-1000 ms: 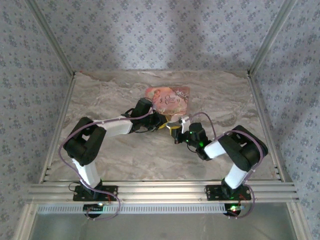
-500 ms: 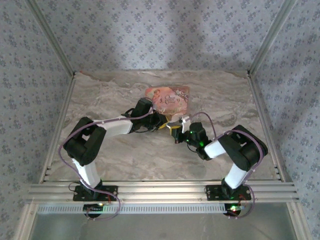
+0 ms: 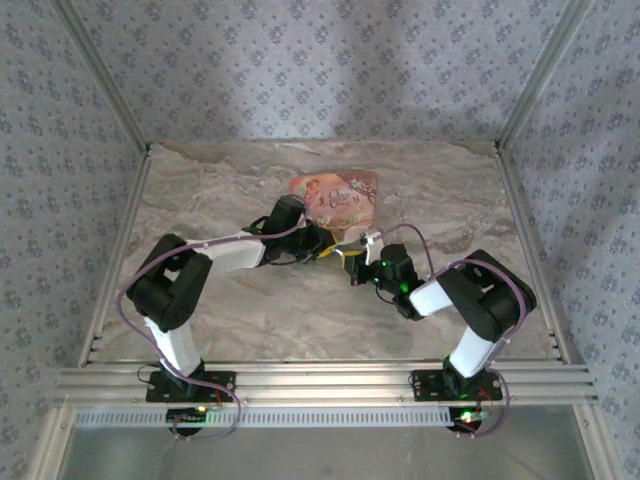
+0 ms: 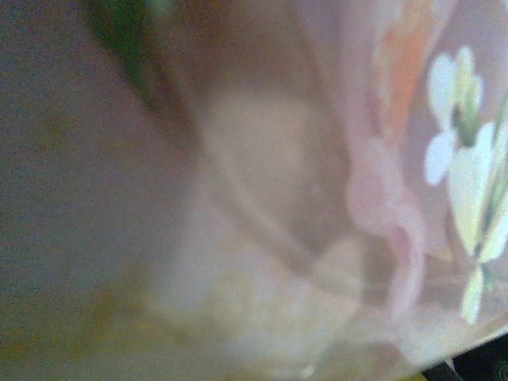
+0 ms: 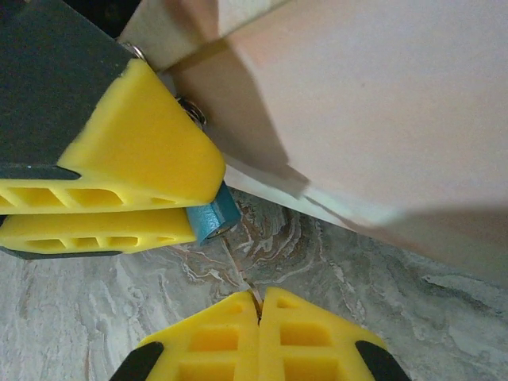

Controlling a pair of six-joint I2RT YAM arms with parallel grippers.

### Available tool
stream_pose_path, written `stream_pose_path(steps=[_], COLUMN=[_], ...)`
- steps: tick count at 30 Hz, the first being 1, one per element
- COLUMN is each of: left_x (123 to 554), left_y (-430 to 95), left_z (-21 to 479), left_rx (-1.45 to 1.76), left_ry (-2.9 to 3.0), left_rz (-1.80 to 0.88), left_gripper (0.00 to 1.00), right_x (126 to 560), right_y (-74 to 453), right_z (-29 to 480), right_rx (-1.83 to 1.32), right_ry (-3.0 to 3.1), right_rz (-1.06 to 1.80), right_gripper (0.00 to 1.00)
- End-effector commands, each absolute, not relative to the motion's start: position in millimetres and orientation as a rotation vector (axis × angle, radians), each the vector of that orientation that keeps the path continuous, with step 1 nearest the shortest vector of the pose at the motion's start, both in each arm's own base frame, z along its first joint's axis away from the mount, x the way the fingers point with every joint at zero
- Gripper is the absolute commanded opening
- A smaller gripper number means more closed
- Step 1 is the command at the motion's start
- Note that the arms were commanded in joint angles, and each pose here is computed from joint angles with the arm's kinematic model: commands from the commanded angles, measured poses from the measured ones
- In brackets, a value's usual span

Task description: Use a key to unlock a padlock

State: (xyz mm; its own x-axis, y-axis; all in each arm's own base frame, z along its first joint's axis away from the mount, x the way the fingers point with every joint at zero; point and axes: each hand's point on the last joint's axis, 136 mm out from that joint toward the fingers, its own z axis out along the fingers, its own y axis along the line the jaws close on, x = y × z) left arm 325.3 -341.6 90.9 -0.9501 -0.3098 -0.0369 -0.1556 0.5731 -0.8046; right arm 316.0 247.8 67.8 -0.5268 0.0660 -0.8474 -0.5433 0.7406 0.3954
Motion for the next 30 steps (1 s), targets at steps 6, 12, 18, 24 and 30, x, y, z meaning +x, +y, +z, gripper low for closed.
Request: stream_pose_path(steps=[6,12,18,24,30], left_x=[318.2,316.8,315.5,314.3,314.1], left_y=[-353.0,-354.1,-356.0,-358.4,-357.7], left_z=[107.0,106.2,105.6,105.9,104.7], left_rx=[-0.363,-0.36,-0.36,-0.353,-0.359], left_ry=[2.628,2.631,2.634,2.636,2.638], left_rz=[-1.416,-1.418,-1.422,-1.427,-1.425], left_gripper=[0.07,0.07,0.07,0.07,0.07], right_x=[324.1,324.1,323.7,323.6,323.2], right_y=[243.2,245.4,247.2,252.2,253.5], right_z=[78.7,78.6,81.0,82.8,88.3], right_rx=[-0.315,-0.322,-0.329,-0.342,-0.337], right_ry=[1.946,1.943,1.93,1.921,1.898], right_rz=[0.809,0.818,0.829,0.846,0.886], right_gripper=[0.0,0.0,0.0,0.0,0.0])
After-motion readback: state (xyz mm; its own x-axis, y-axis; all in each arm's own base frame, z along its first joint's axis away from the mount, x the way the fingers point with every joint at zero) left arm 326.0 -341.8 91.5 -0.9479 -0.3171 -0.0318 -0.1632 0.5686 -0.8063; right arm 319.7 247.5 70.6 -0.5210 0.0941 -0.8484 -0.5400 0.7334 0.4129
